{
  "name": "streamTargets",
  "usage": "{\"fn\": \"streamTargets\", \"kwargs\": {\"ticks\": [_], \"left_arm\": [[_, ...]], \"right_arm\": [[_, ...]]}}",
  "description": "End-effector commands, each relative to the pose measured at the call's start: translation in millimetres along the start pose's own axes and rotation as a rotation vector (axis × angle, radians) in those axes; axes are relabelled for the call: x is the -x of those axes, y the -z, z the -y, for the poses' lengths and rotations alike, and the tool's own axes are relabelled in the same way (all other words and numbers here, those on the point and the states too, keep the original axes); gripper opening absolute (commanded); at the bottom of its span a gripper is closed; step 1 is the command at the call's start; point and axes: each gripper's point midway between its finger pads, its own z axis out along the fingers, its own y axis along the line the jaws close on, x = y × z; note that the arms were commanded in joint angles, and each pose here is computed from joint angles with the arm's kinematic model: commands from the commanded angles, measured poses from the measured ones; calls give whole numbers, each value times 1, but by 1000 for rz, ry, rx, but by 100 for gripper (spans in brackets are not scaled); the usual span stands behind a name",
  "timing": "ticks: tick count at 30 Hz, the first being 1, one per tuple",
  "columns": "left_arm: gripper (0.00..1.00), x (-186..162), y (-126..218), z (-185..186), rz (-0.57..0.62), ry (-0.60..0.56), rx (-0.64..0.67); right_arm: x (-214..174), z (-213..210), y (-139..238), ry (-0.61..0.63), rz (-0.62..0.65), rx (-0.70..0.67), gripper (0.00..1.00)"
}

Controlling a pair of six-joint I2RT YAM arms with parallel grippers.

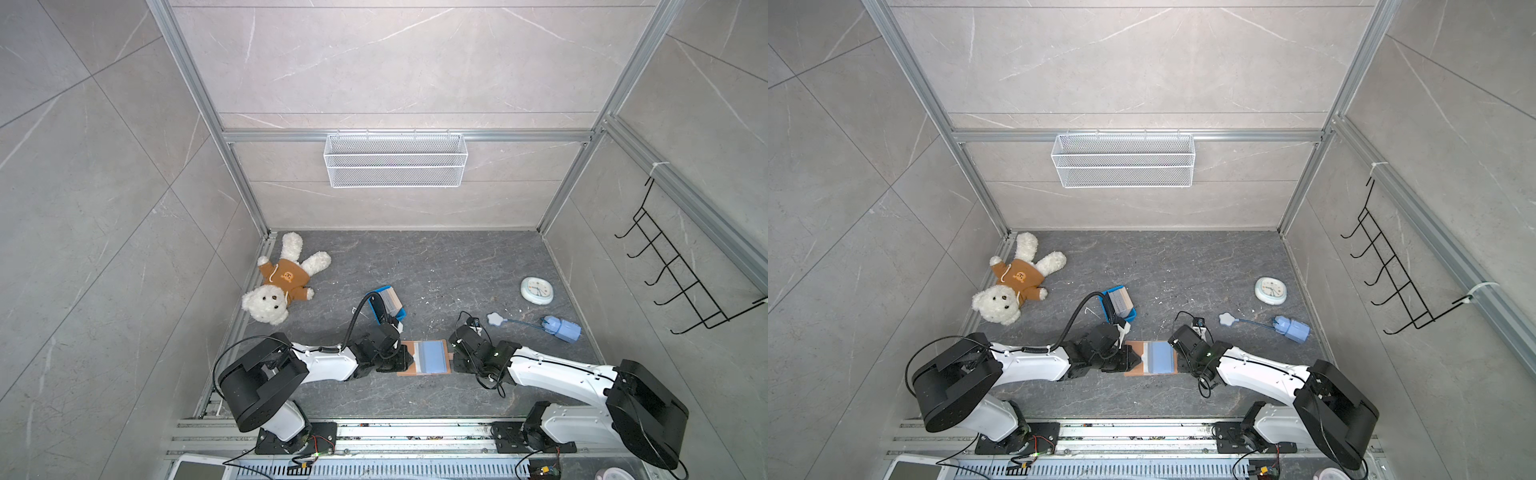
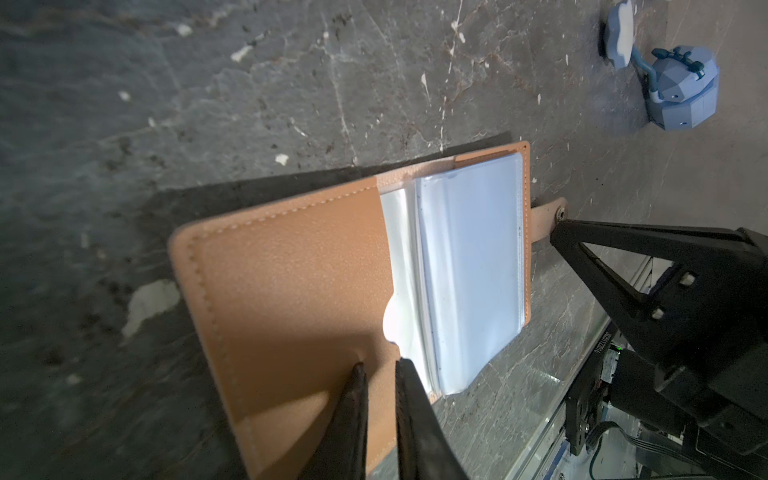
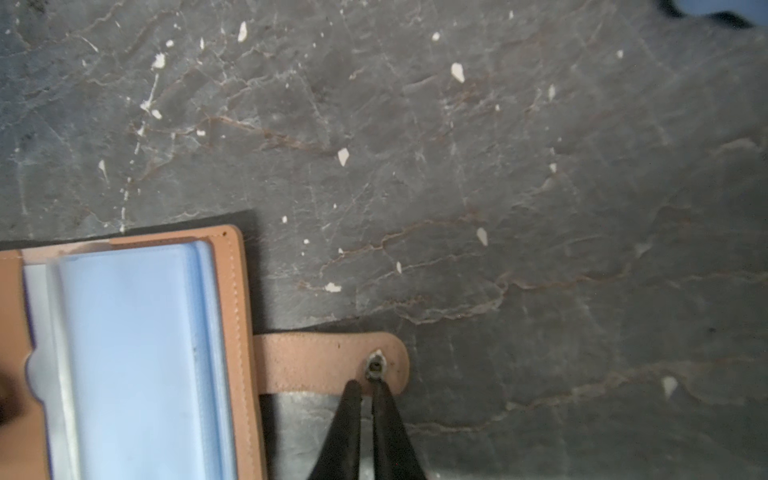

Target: Put the credit cards into the card holder

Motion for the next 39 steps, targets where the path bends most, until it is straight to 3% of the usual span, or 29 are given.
{"fn": "streamTargets", "kwargs": {"ticks": [1, 5, 21, 39], "left_arm": [[17, 0, -2, 0, 7, 7, -2], [17, -1, -2, 0, 4, 8, -3], [17, -1, -3, 0, 5, 7, -6], [17, 0, -4, 0, 9, 6, -8]], "right_arm": [[10, -10, 6, 9, 23, 45, 13], [18, -20, 10, 0, 36, 89, 13], [14, -2, -5, 3, -7, -14, 12], [20, -12, 2, -5, 16, 51, 13]]}}
